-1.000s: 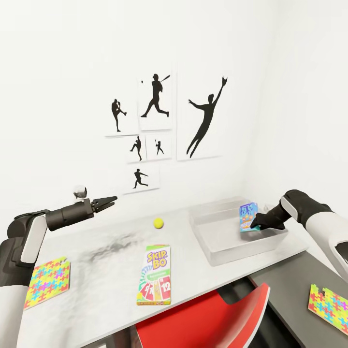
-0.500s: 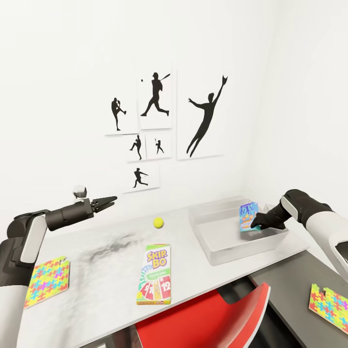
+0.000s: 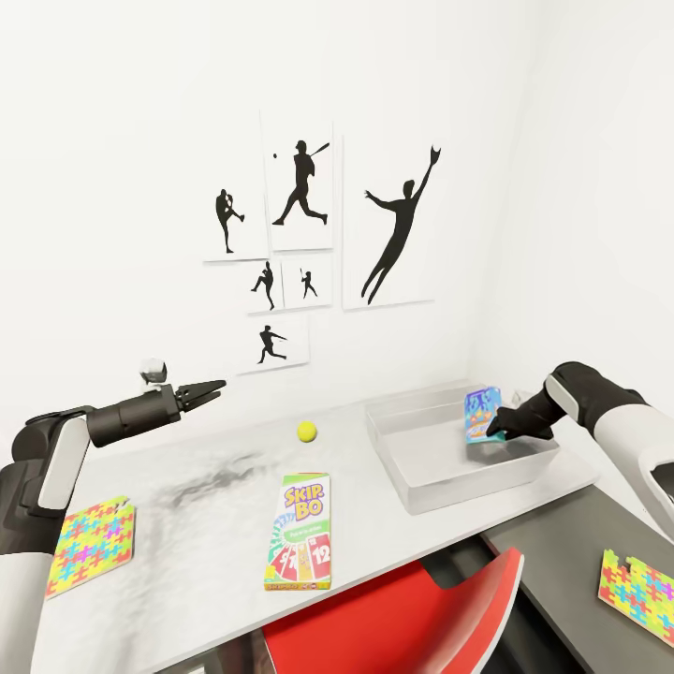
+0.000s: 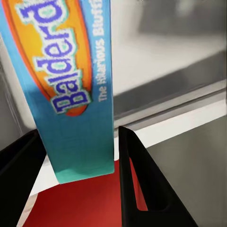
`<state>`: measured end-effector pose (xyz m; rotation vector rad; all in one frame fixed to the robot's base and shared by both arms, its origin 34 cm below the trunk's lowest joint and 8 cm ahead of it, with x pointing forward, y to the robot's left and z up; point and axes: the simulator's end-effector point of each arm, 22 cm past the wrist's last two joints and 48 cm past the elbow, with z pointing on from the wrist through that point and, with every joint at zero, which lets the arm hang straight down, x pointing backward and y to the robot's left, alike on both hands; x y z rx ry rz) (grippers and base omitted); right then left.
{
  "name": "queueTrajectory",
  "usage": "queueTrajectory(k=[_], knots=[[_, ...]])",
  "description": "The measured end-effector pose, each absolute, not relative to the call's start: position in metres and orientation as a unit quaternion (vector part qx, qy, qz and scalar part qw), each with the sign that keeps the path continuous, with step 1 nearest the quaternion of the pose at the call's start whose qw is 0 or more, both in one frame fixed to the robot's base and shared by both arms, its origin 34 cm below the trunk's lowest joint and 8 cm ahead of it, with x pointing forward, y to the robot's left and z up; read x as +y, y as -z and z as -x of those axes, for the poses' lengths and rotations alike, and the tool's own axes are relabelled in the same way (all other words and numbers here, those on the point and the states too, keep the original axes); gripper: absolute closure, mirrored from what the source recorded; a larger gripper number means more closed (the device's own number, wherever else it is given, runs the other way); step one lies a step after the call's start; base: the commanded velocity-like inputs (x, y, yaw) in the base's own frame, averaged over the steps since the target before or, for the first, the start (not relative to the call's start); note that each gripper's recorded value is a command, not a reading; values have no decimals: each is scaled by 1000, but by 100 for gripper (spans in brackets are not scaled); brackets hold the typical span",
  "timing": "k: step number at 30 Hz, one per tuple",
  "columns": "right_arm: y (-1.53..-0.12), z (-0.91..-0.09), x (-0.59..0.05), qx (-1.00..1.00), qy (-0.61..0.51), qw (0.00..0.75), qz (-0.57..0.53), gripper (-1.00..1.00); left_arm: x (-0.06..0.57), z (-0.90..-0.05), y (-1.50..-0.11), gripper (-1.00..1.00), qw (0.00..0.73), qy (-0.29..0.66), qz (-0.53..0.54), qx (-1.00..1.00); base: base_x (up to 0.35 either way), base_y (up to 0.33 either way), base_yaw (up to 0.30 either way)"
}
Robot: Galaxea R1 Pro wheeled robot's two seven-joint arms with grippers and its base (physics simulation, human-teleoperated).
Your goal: Put all the toys in the child's room - the three board games (two on the bed and one on the table), the two jigsaw puzzles on the table, and the tennis ball on the table - inside the toy box on the table in the child's room.
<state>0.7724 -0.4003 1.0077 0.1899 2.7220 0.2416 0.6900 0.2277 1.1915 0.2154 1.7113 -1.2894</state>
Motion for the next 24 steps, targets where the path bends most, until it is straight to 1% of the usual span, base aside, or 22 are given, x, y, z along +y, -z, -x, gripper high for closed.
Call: queueTrajectory(k=[24], knots=[[-1014, -783, -394, 972, -82, 212, -63, 100, 228, -691, -1184, -100, 474, 526, -88, 701, 0, 0, 0]])
